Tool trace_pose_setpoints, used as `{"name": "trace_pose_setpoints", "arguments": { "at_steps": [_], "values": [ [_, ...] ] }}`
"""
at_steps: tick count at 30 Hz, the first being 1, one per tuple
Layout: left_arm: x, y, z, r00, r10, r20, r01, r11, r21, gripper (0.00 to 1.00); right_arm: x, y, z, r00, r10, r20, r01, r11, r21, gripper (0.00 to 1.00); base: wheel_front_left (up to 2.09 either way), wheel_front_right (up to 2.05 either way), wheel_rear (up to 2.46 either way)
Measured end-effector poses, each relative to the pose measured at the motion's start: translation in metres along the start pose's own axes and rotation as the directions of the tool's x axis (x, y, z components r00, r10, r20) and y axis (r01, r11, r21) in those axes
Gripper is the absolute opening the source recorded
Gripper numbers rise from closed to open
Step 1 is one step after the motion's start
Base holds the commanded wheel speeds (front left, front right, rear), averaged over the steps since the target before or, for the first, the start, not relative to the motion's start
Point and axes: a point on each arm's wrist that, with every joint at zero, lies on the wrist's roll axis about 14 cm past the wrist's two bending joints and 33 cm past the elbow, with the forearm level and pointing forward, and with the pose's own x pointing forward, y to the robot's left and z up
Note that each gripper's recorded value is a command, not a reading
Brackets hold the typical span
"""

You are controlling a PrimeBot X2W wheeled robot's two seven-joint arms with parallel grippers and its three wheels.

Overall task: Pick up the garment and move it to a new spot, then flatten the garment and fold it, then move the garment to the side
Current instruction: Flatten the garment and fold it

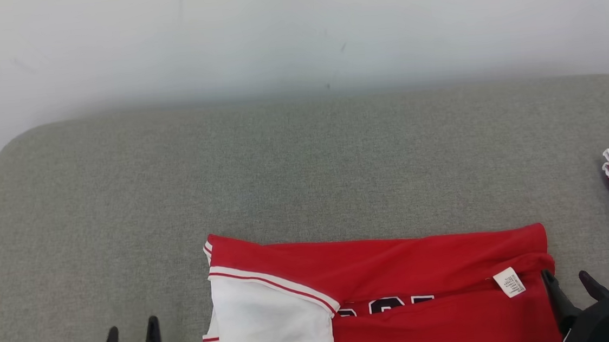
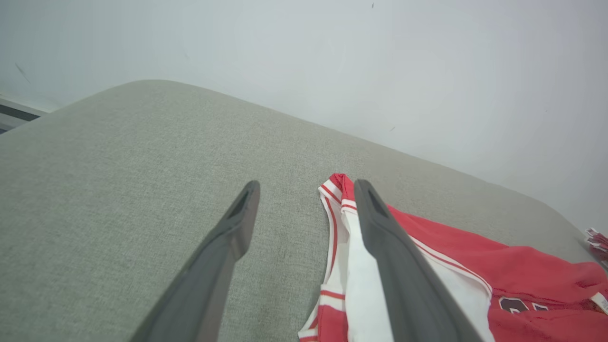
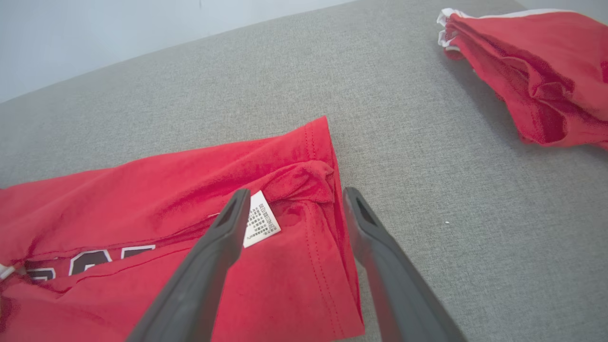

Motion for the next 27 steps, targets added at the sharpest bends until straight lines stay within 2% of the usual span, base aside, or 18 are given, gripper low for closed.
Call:
{"name": "trace_pose_setpoints", "arguments": {
  "at_steps": [4, 7, 10, 16, 21, 27],
  "values": [
    [-0.001, -0.006, 0.025, 0.996, -0.014, 0.093, 0.009, 0.998, 0.055, 1.00, -0.009, -0.003, 0.005, 0.998, -0.021, 0.061, 0.018, 0.999, 0.049, 1.00, 0.00, 0.00, 0.00],
    [-0.003, -0.015, 0.041, 0.988, -0.053, 0.146, 0.032, 0.989, 0.144, 1.00, -0.015, -0.007, 0.007, 0.994, -0.043, 0.102, 0.034, 0.996, 0.083, 1.00, 0.00, 0.00, 0.00],
    [-0.008, -0.020, 0.048, 0.983, -0.059, 0.176, 0.024, 0.981, 0.191, 1.00, -0.020, -0.010, 0.011, 0.987, -0.061, 0.152, 0.045, 0.993, 0.106, 1.00, 0.00, 0.00, 0.00],
    [-0.013, -0.013, 0.046, 0.984, -0.027, 0.178, -0.011, 0.977, 0.214, 1.00, -0.027, -0.009, 0.017, 0.966, -0.075, 0.247, 0.056, 0.995, 0.085, 1.00, 0.00, 0.00, 0.00],
    [-0.013, -0.010, 0.037, 0.988, -0.017, 0.154, -0.017, 0.976, 0.215, 1.00, -0.024, -0.010, 0.007, 0.970, -0.085, 0.228, 0.068, 0.994, 0.081, 1.00, 0.00, 0.00, 0.00],
    [-0.012, -0.011, 0.029, 0.991, -0.020, 0.131, -0.009, 0.977, 0.215, 1.00, -0.009, -0.010, 0.011, 0.975, -0.079, 0.208, 0.070, 0.996, 0.053, 1.00, 0.00, 0.00, 0.00]
  ]
}}
